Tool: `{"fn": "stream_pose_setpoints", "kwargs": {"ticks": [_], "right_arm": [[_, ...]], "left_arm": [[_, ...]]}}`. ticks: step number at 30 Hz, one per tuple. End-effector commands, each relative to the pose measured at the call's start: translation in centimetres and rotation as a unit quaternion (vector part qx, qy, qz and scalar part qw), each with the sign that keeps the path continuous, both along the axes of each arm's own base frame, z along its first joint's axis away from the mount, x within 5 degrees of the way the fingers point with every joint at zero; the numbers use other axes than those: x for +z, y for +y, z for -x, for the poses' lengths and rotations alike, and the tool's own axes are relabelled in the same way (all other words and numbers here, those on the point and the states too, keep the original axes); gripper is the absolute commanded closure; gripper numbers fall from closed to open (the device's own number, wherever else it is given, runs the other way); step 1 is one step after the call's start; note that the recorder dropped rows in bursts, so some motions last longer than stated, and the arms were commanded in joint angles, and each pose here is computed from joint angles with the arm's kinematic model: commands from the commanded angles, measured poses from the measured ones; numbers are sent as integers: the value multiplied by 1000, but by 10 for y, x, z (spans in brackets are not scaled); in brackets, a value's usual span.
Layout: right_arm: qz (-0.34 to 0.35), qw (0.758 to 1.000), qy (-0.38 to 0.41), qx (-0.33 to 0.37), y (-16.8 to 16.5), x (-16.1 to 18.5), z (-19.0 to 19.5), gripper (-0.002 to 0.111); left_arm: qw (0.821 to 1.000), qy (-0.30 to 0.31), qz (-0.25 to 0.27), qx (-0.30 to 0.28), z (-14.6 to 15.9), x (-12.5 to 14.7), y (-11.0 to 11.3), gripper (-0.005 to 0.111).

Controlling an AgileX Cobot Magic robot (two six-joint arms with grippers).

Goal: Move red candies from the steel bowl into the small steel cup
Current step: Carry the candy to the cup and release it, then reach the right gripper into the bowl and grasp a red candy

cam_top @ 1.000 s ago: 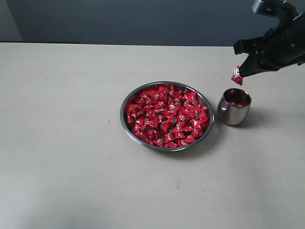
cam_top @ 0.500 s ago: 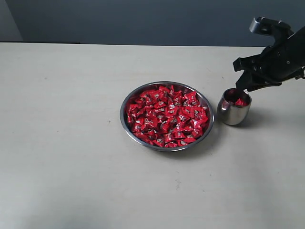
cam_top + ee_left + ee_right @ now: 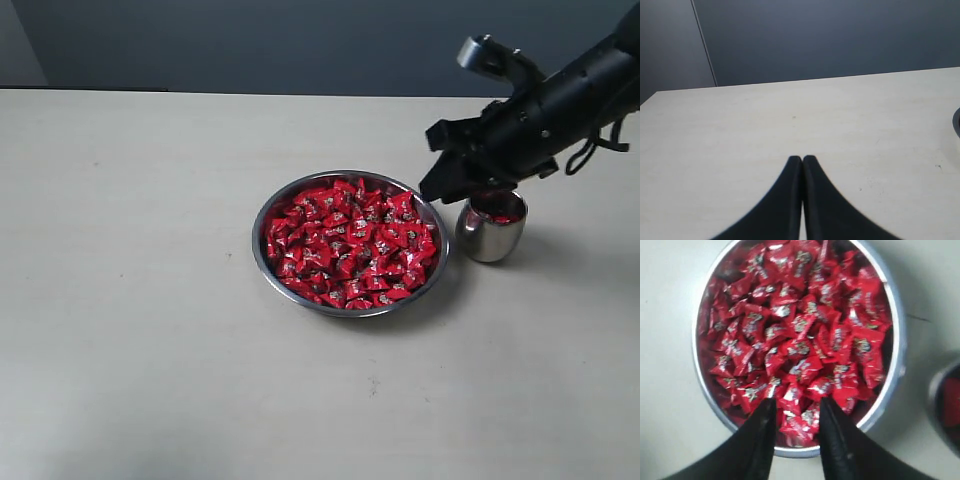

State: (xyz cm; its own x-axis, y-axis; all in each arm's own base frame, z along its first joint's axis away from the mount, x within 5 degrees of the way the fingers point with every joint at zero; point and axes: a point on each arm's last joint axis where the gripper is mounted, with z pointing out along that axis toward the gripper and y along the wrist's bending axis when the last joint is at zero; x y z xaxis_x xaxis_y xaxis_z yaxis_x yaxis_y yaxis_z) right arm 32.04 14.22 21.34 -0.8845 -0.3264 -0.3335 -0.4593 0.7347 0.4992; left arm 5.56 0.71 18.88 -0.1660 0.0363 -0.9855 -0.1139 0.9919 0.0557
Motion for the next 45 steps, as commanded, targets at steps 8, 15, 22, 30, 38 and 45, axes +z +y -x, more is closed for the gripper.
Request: {"fn": "stream_pose_setpoints", "kwargs": {"ticks": [8, 15, 22, 30, 38, 45], "right_arm": [[35, 992, -18, 116, 98, -24, 27, 78], [102, 985, -36, 136, 129, -38, 13, 78], [140, 975, -19, 174, 142, -56, 16, 78], [148, 975, -25, 163, 148, -71, 15, 78], [144, 977, -9, 156, 150, -79, 16, 108], [162, 969, -55, 180, 138, -31, 21, 108]], "left_arm": [[1000, -9, -1, 1, 1, 3, 0, 106], [1000, -9, -1, 1, 1, 3, 0, 106], [1000, -9, -1, 1, 1, 3, 0, 106], [1000, -9, -1, 1, 1, 3, 0, 106], [1000, -9, -1, 1, 1, 3, 0, 106], [1000, -9, -1, 1, 1, 3, 0, 106]]}}
